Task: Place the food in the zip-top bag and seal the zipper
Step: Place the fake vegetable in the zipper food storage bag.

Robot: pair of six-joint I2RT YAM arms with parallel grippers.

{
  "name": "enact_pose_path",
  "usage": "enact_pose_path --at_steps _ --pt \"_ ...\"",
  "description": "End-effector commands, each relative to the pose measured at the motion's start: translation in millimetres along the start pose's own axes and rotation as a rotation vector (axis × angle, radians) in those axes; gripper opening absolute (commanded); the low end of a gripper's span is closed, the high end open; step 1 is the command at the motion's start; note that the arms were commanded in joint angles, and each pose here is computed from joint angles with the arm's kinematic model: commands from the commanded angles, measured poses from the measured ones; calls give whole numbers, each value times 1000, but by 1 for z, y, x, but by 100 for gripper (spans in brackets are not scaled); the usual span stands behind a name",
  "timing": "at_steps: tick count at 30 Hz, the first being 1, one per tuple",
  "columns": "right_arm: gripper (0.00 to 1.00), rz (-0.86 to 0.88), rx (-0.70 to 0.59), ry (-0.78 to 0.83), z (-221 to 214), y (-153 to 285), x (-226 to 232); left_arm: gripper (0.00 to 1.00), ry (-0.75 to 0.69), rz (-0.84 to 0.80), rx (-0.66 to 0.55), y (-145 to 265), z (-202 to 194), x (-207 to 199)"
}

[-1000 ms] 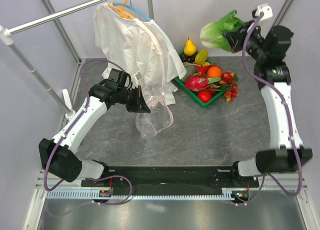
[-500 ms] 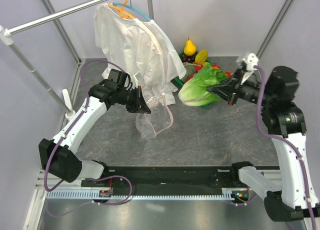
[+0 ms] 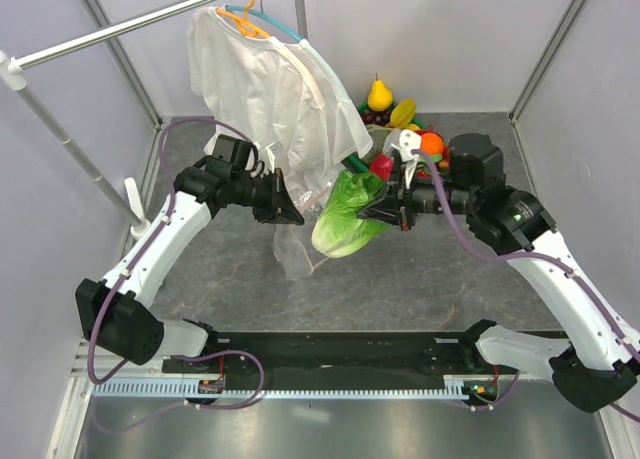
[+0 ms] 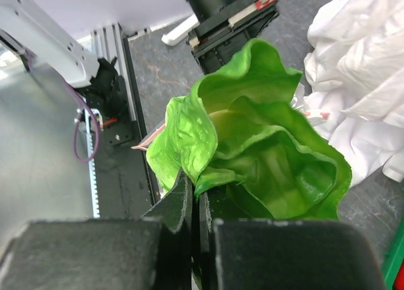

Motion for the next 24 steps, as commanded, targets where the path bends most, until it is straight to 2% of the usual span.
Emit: enact_pose_path --at_steps 1,9,11,16,23,24 --pt "0 -93 -18 131 15 -18 -2 2 -45 -148 -31 25 2 -28" --pt "0 -211 -64 282 29 -41 8 2 -7 -321 40 32 -3 -39" --pt "0 -174 -62 334 32 -46 15 2 8 -370 53 34 -3 -39" --pt "0 -10 41 508 19 -60 43 2 70 -457 76 35 4 -31" --pt "0 143 55 645 15 -70 58 2 0 -578 68 45 1 -31" --pt "0 167 96 664 10 -68 58 2 -11 -604 61 44 0 -27"
Point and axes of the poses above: each gripper's point midway between its finger pads, its own y axis back along the fingers, its own x axis along the line the jaws close on, z = x × y, the point moved 10 cm from there along y, back along the fingers, and after that the axes turned 4 degrees about -y, right-handed, at the moved point
